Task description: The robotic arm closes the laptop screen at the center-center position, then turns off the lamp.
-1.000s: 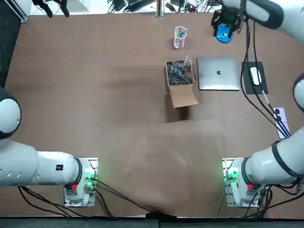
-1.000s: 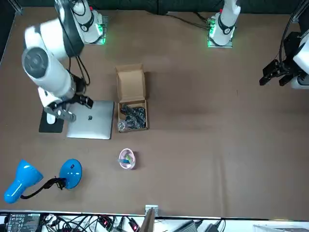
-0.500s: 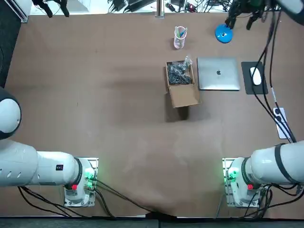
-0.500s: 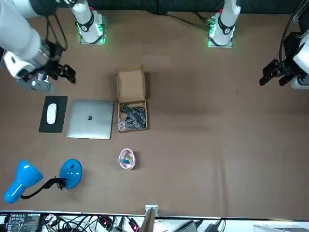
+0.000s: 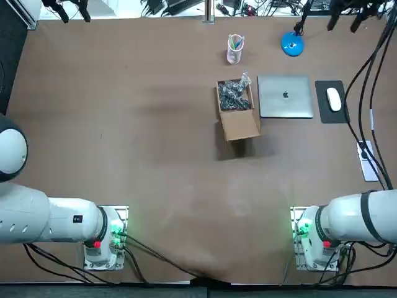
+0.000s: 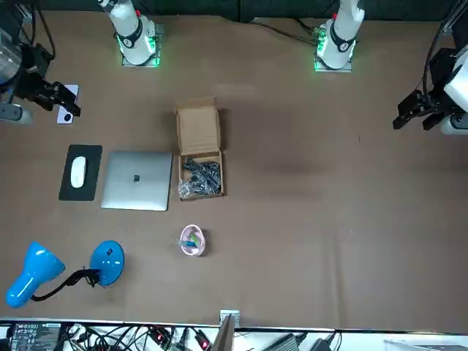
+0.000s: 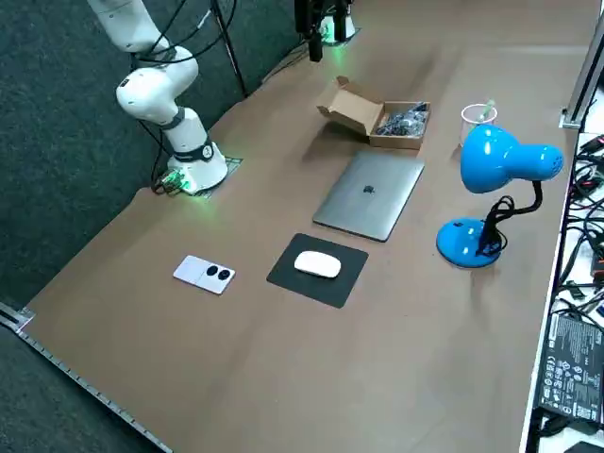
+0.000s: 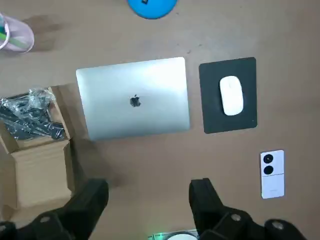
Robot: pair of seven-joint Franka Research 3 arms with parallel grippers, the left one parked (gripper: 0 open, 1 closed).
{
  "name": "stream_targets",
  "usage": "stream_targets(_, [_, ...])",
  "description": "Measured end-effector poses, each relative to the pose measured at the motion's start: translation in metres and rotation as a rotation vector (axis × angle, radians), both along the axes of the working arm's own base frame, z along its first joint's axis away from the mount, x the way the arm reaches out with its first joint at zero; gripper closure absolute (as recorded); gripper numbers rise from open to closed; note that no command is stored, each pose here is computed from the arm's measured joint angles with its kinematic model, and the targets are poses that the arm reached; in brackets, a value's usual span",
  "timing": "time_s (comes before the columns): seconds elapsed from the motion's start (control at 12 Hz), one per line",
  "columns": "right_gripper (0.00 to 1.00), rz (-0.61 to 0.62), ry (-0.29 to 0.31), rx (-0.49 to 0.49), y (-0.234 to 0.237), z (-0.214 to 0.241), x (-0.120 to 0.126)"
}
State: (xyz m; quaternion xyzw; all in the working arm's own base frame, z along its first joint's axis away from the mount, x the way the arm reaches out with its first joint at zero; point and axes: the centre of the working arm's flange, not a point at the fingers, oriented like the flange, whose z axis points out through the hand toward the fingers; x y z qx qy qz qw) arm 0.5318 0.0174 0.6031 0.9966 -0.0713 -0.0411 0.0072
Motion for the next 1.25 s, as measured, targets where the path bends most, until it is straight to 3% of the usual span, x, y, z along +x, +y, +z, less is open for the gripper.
stream_targets(0.67, [0.0, 0.027, -0.034, 0.005, -0.013, -0.01, 0.01])
stream_targets(1.25, [0.0, 0.032, -0.028, 0.005, -0.013, -0.015, 0.012])
